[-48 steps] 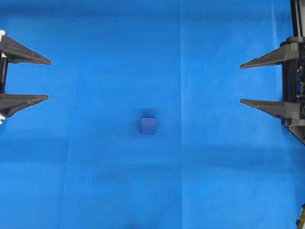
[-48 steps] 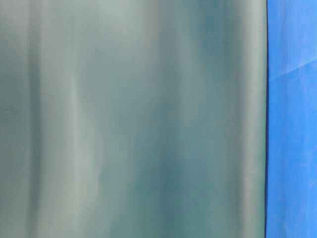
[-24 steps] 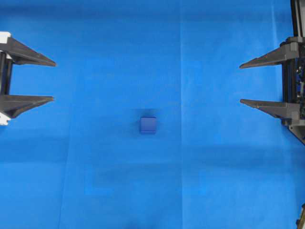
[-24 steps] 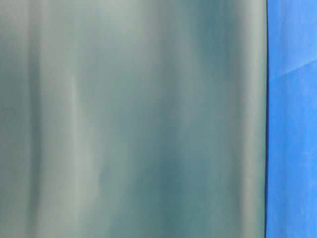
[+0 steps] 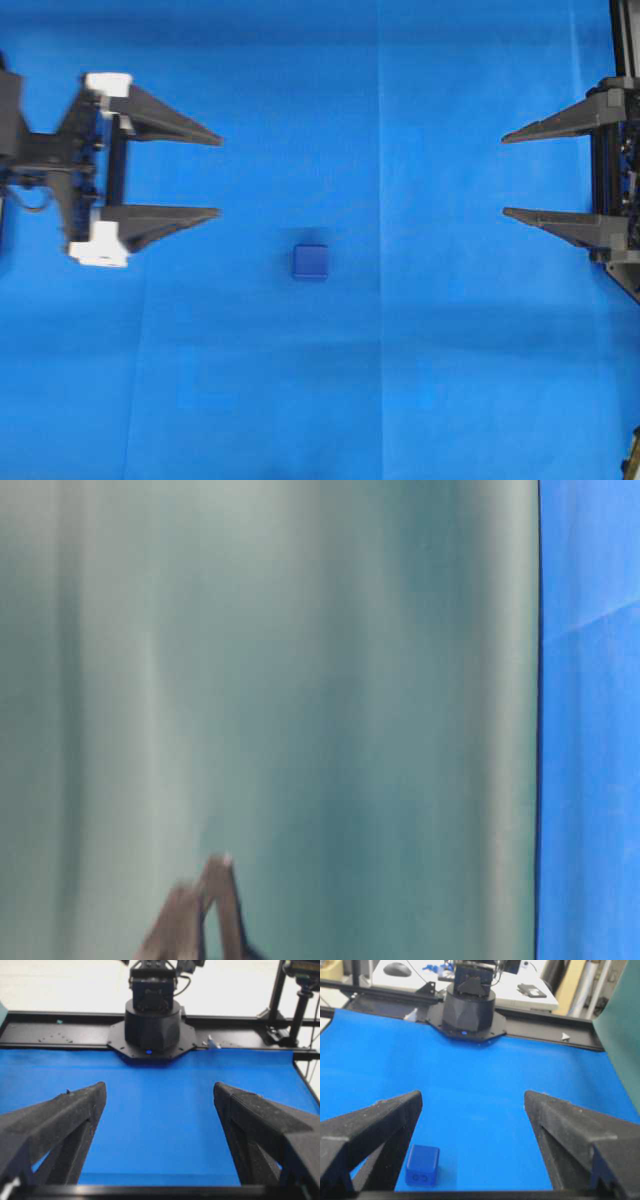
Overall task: Handover the blue block to the right arm after grasping it with the left arm, then place it in the designated position.
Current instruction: 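Open the left gripper and move it toward the blue cube, then lower the open left gripper down around the blue cube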
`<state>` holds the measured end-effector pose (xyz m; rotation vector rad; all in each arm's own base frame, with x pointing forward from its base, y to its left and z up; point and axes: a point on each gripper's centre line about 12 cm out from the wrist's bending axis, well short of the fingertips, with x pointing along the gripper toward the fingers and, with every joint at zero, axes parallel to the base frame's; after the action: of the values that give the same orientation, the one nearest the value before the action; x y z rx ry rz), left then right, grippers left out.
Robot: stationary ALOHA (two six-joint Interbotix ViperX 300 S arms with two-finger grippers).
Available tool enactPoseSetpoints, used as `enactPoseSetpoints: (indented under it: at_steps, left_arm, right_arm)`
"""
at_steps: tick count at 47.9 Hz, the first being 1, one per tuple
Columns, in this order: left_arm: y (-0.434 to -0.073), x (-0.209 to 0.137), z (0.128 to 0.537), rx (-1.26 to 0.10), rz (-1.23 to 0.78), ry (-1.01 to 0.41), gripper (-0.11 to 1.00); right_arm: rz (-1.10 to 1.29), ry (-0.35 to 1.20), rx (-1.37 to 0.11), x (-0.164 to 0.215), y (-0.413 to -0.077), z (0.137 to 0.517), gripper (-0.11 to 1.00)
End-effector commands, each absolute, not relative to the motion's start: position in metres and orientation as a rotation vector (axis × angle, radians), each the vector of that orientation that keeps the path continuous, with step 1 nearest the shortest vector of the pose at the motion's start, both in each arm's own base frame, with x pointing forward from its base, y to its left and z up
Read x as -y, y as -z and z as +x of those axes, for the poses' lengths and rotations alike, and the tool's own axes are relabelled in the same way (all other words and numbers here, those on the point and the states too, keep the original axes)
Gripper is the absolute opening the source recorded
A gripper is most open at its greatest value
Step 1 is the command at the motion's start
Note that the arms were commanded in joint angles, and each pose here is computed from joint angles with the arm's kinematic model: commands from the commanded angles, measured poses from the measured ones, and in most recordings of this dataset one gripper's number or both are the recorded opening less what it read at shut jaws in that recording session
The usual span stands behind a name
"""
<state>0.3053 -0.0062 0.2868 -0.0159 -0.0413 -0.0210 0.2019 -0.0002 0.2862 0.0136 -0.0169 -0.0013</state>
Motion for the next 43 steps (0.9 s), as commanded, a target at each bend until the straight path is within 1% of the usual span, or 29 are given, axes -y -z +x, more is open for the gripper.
enactPoseSetpoints:
  at_steps: [1, 13, 22, 29, 38, 43]
  left_arm:
    - [-0.300, 0.010, 0.327, 0.073, -0.015, 0.031, 0.92]
    - [-0.307, 0.022, 0.376, 0.064, -0.016, 0.059, 0.92]
    - [-0.308, 0.027, 0.405, 0.046, -0.014, 0.068, 0.92]
    - [-0.307, 0.026, 0.413, 0.030, -0.014, 0.063, 0.92]
    - [-0.304, 0.025, 0.411, 0.016, -0.013, 0.061, 0.92]
    - [-0.300, 0.023, 0.409, -0.019, -0.018, 0.057, 0.92]
  right_arm:
    - [0.018, 0.002, 0.041, 0.000, -0.296, 0.204, 0.95]
    - [0.017, 0.002, 0.041, 0.000, -0.296, 0.204, 0.95]
    - [0.017, 0.002, 0.044, 0.000, -0.297, 0.204, 0.95]
    - [0.017, 0.002, 0.043, 0.000, -0.296, 0.204, 0.95]
    - [0.015, 0.002, 0.038, 0.000, -0.296, 0.205, 0.95]
    - [0.015, 0.002, 0.040, 0.000, -0.296, 0.204, 0.95]
